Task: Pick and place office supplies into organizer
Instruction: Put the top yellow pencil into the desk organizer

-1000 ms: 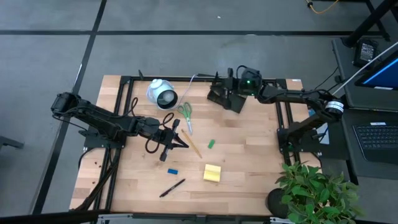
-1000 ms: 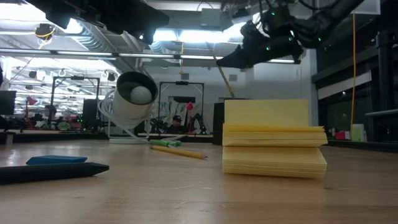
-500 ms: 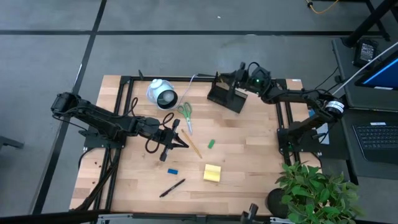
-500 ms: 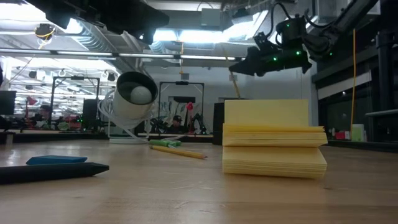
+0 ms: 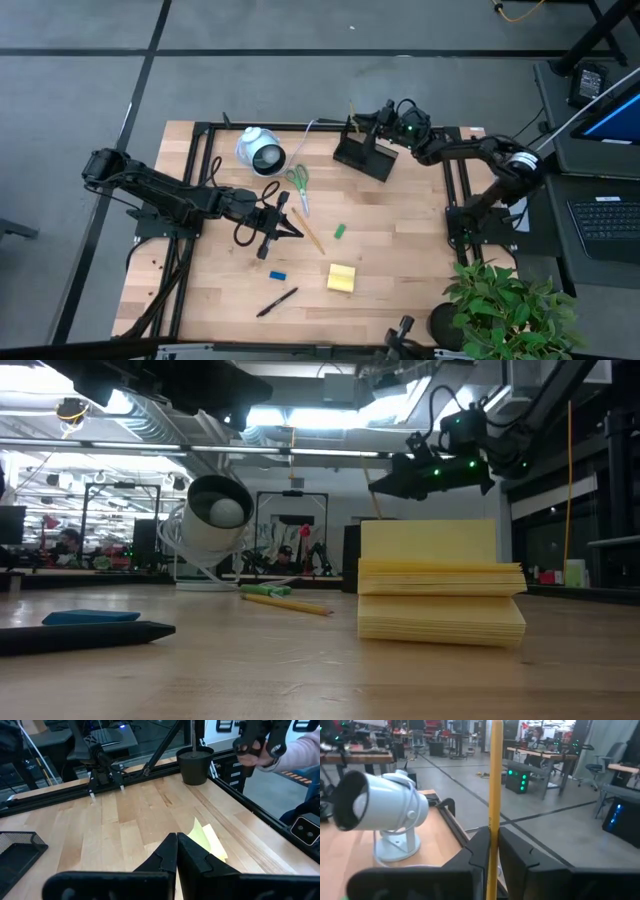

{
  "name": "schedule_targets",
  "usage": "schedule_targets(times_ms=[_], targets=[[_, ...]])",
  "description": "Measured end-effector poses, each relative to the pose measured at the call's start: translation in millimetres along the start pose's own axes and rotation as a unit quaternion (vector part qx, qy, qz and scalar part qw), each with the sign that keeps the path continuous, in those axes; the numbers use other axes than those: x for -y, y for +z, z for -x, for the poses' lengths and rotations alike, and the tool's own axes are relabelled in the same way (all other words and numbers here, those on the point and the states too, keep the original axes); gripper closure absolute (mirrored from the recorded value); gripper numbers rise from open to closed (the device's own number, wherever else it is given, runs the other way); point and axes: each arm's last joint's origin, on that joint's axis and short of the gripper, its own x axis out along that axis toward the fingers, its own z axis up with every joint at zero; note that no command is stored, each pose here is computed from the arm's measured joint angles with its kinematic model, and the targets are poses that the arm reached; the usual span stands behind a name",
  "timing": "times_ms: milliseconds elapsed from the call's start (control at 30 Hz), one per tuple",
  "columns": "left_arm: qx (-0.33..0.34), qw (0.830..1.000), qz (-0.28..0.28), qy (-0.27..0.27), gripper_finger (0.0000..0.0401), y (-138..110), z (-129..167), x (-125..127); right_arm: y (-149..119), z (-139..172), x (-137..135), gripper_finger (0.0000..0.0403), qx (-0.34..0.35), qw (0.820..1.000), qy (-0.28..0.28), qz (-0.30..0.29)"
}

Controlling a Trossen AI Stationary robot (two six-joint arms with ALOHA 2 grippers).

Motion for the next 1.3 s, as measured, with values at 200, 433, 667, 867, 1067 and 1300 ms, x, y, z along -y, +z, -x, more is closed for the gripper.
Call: schedule_targets(times_ms=[200,433,667,867,1067,1300], targets=[[0.0,1.0,0.0,0.0,0.0397,0.0,0.0,0.0,-14.0,-8.5,1.6,0.0362,0.026,0.999,-0.009,-0.022],[0.0,1.0,0.0,0.0,0.0398,0.0,0.0,0.0,-28.5,-12.3,2.5,0.0362,0.002,0.999,-0.027,-0.035],[0.0,1.0,0.0,0.0,0.0398,0.0,0.0,0.0,-31.5,-12.8,2.3,0.0362,-0.006,0.999,-0.024,-0.037],[0.0,1.0,0.0,0.0,0.0398,0.0,0.0,0.0,-33.7,-12.8,2.1,0.0362,-0.017,0.999,-0.024,-0.039],[0.0,1.0,0.0,0.0,0.0397,0.0,0.0,0.0,-35.7,-12.7,1.9,0.0362,-0.027,0.999,-0.023,-0.04],[0.0,1.0,0.001,0.0,0.0398,0.0,0.0,0.0,-36.1,-12.7,1.8,0.0361,-0.029,0.999,-0.022,-0.029]])
